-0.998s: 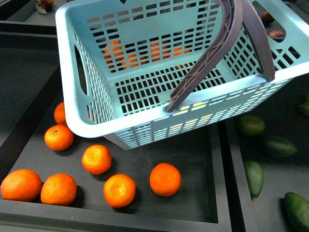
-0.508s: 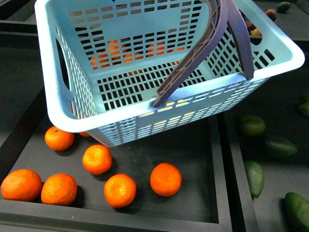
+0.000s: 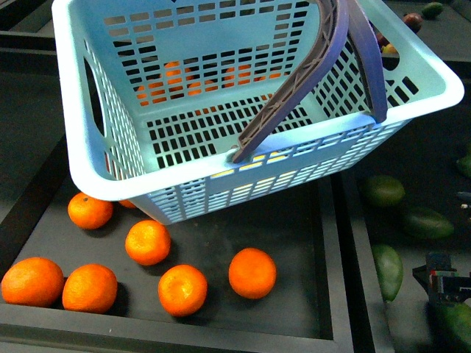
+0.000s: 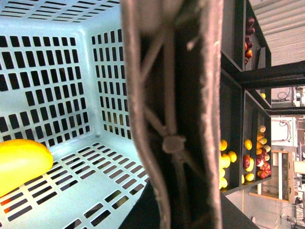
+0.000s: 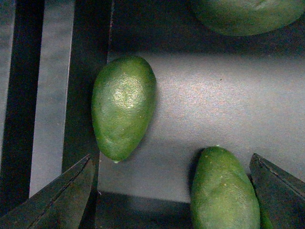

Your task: Pick mango and avocado into basket

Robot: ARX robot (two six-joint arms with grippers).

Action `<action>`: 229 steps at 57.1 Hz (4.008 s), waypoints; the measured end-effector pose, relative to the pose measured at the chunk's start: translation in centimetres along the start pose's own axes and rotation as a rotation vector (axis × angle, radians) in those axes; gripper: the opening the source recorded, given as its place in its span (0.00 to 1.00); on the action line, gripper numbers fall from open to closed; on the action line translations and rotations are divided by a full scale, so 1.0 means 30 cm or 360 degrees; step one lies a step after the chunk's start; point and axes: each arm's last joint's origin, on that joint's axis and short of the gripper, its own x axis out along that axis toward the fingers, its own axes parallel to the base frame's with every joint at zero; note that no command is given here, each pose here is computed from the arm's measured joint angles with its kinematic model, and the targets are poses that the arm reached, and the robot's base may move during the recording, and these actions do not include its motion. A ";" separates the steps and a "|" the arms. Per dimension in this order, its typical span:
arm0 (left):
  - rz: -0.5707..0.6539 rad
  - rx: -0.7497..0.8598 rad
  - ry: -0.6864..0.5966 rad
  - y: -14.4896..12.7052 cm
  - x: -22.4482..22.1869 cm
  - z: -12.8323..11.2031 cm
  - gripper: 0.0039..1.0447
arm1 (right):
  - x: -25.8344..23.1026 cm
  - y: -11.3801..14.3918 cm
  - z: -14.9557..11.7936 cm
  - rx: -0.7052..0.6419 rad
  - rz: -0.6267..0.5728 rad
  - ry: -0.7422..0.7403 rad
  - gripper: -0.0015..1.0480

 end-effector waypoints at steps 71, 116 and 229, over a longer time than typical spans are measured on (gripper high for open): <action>-0.0004 0.0001 0.0004 -0.001 0.000 -0.001 0.05 | 0.268 0.051 0.025 0.0118 0.0042 0.0037 0.93; -0.0004 0.0000 0.0005 -0.001 0.000 -0.001 0.05 | 0.274 0.012 -0.003 0.0177 0.0008 0.0065 0.52; -0.0002 0.0003 0.0004 0.000 0.001 -0.001 0.05 | -0.445 0.545 0.632 0.0097 0.0223 -0.0956 0.93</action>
